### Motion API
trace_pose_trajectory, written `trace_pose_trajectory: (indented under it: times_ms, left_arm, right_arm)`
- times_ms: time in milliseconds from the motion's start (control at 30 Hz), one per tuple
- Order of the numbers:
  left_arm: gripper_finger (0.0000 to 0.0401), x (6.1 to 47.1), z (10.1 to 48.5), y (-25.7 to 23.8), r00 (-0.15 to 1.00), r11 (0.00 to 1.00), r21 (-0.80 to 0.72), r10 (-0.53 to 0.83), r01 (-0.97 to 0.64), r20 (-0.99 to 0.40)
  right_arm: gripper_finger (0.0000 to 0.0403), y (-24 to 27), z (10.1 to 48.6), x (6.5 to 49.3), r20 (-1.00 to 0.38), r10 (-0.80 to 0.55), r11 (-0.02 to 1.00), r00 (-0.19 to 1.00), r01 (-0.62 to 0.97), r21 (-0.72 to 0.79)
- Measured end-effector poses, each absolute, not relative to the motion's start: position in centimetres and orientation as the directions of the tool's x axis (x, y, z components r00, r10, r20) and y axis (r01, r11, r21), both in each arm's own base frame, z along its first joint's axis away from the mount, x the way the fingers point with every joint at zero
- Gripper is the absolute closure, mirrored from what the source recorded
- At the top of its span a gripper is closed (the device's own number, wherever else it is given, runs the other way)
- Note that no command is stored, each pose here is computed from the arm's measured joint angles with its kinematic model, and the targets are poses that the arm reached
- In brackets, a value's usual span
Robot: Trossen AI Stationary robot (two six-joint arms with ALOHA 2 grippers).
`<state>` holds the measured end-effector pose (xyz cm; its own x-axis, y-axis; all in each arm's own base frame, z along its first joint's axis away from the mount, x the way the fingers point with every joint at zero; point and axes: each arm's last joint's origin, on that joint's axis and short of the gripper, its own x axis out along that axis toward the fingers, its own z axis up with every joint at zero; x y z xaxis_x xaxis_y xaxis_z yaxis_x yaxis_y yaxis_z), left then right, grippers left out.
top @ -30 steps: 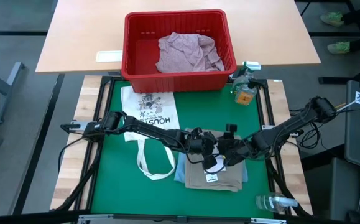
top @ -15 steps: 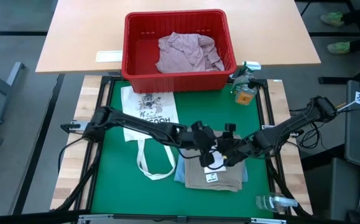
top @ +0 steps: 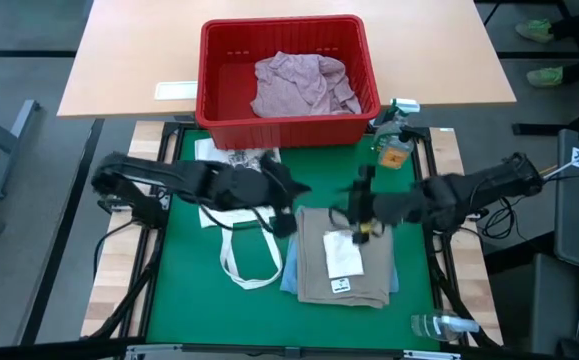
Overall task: Fold laundry
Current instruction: Remove the pink polo from the red bin
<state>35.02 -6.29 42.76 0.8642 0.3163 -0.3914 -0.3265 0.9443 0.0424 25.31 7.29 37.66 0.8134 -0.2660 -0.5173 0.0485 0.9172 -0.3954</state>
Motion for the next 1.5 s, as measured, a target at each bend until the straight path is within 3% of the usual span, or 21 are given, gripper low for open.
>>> trace_pose_trajectory:
  times_ms: [267,567,767,1000,1300,1500]
  left_arm:
    - [0.039,30.7,43.4,-5.3,0.767,0.882,0.146,0.463,-0.448,-0.445]
    - [0.039,31.1,39.6,-5.0,0.685,0.868,0.21,0.487,-0.45,-0.542]
    - [0.039,31.9,36.9,-5.1,0.676,0.865,0.22,0.492,-0.451,-0.549]
    - [0.039,32.6,34.9,-5.2,0.693,0.869,0.197,0.484,-0.454,-0.535]
    - [0.039,32.9,34.1,-5.3,0.713,0.871,0.172,0.479,-0.461,-0.512]
    - [0.039,33.1,34.3,-5.4,0.728,0.872,0.154,0.475,-0.465,-0.494]
  right_arm:
    - [0.0221,-0.9,41.9,27.3,-0.284,-0.441,0.866,0.852,0.32,-0.385]
    - [0.0221,-13.3,42.2,27.9,-0.108,-0.698,0.711,0.708,0.668,-0.218]
    - [0.0221,-21.1,38.9,28.9,-0.102,-0.677,0.736,0.729,0.672,-0.081]
    - [0.0221,-28.4,32.6,30.3,-0.146,-0.736,0.667,0.661,0.745,0.01]
    - [0.0221,-31.9,25.7,31.9,-0.256,-0.739,0.64,0.624,0.768,0.025]
    - [0.0221,-33.3,24.2,32.5,-0.23,-0.756,0.624,0.612,0.781,0.029]
